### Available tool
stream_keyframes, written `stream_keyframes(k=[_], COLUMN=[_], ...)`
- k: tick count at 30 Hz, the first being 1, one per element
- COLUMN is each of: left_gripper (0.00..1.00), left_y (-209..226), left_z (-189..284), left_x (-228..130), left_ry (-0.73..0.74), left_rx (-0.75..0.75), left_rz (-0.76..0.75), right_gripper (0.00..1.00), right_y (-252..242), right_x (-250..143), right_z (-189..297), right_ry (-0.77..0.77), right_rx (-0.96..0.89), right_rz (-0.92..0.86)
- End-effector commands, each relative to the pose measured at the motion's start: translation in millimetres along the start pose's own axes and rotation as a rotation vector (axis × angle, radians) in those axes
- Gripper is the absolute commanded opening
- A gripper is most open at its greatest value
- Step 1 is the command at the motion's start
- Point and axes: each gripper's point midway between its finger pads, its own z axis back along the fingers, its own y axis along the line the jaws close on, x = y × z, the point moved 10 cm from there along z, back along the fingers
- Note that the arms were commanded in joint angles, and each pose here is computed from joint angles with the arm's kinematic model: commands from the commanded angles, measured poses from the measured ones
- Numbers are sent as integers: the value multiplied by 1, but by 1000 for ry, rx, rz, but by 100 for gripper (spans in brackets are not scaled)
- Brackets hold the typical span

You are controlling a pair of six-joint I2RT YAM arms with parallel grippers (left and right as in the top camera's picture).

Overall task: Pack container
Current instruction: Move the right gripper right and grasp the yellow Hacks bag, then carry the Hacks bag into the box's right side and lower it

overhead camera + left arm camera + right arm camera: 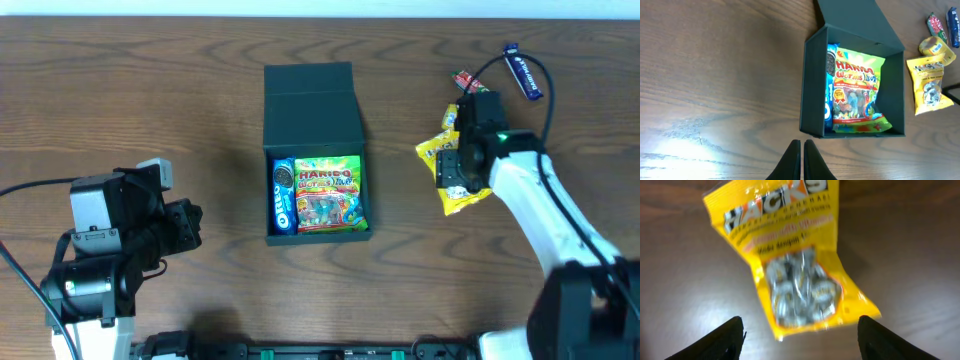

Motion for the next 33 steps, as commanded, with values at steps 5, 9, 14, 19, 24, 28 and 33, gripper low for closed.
stream_keyframes(k=[5,9,14,19,24,28,33], left_gripper=[6,6,6,6,6,5,6], left_y=[-1,-1,-1,-1,-1,-1,-1], left_z=[3,3,3,3,3,3,3], left_x=[2,2,2,2,2,1,-1], left_ry=[-10,-10,-10,-9,-8,-1,9], left_rx=[4,4,4,4,4,6,8], left_rz=[-32,-32,-32,-31,-45,-42,-38], right_gripper=[63,48,12,1,1,1,1], right_y=[5,7,8,7,5,9,28], right_x=[5,4,3,0,6,20,15], right_z=[-38,-49,-54,-48,-15,57,130], right_ry=[29,52,67,87,76,-21,-167], right_rx=[-35,-38,-40,-42,-37,79,310], right_rz=[17,22,24,27,25,32,15])
